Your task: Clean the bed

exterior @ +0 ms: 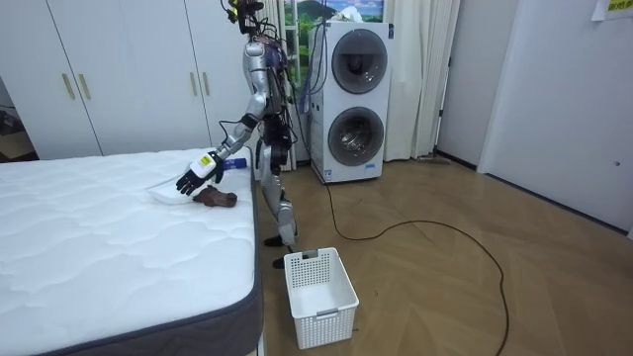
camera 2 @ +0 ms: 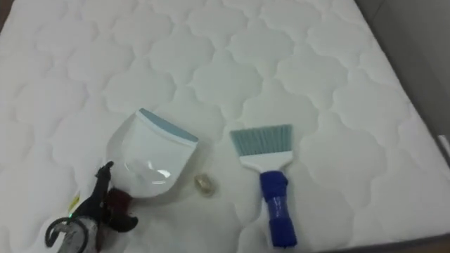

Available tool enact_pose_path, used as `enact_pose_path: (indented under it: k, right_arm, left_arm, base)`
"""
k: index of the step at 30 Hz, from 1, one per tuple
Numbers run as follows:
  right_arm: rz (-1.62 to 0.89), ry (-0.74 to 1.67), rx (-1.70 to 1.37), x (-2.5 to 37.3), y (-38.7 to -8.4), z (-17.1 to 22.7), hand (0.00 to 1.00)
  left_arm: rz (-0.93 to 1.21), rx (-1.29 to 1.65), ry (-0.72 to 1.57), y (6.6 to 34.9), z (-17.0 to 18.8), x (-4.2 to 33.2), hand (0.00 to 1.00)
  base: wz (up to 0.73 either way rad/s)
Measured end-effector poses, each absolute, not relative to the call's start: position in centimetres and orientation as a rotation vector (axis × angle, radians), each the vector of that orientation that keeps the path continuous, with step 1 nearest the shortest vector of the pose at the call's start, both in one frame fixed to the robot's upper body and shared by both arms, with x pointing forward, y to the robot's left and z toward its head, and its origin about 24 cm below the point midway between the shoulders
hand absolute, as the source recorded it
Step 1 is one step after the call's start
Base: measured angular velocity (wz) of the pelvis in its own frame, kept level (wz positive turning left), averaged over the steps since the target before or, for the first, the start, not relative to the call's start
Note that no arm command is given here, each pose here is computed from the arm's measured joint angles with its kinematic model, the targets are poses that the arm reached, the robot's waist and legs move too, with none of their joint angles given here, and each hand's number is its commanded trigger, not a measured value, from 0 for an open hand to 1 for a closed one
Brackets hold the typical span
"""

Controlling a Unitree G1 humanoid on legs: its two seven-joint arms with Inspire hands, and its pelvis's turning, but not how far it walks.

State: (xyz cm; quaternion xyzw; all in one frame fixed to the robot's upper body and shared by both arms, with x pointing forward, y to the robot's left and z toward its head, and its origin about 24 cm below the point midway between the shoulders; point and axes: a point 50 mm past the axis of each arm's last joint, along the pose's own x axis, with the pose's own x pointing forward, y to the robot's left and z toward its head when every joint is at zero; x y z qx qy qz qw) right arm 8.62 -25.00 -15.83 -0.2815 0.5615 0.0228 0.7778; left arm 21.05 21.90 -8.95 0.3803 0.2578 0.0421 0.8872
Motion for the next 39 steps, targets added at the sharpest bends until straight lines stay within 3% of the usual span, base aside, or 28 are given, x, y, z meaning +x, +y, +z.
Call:
enact_pose_path:
  k: [39]
  right_arm:
    - [-0.006, 1.207, -0.45, 10.0, -24.6, -15.7, 0.0]
  left_arm:
    - [0.138, 0.806, 0.592, 22.7, -9.9, 20.5, 0.0]
  base:
    - [0.0]
